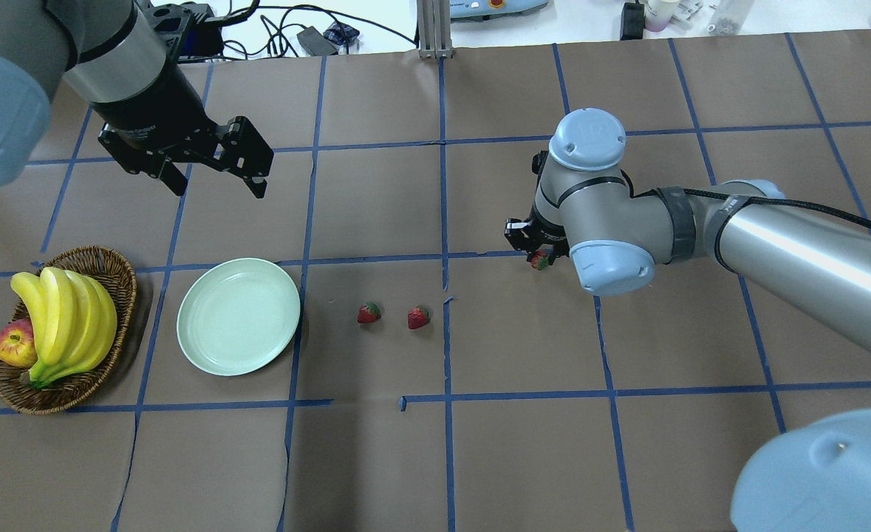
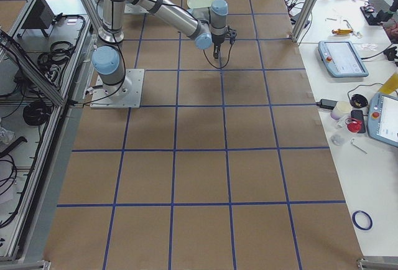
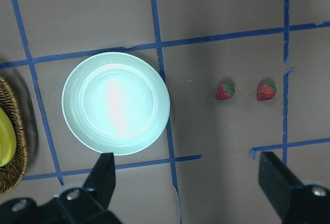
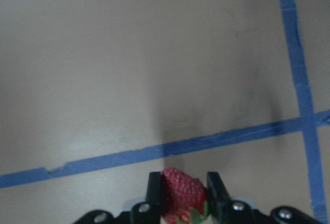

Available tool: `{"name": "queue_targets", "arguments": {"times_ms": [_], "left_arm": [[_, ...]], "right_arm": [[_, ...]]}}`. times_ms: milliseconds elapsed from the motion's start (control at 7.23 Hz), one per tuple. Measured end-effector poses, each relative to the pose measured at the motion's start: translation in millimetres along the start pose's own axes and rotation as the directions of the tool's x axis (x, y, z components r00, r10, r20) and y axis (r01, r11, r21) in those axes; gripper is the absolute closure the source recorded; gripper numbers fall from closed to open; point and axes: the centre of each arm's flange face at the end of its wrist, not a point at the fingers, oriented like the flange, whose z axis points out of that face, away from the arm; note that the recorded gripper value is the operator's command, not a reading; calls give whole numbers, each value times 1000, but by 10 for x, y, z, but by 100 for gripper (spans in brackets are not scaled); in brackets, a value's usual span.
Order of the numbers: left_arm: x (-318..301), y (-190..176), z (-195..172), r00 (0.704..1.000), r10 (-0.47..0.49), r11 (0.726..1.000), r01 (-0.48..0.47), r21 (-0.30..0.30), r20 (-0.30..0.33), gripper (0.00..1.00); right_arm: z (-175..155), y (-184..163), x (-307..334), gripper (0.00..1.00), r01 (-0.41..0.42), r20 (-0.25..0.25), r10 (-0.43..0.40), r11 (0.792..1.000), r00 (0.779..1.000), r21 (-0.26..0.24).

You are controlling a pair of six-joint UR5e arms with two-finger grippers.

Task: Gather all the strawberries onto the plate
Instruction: 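Carry the strawberry and set it beside the other two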

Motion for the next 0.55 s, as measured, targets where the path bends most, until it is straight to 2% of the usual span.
{"name": "queue_targets", "arguments": {"times_ms": [138,277,415,553], "left_arm": [[0,0,0,1000,0,1000,0,0,0,0],[7,1,0,1000,0,1000,0,0,0,0],[22,3,3,1000,3,1000,-3,-1,1,0],[38,5,6,1000,8,1000,-8,-2,2,0]], "right_arm": [[-135,39,-318,100,-31,32,30,999,999,21],[-231,154,-754,100,-53,81,51,998,995,21],[-177,387,-1225,100,-46,110,46,999,993,-3],[-16,654,-1573,100,-24,112,27,999,993,-35]]}}
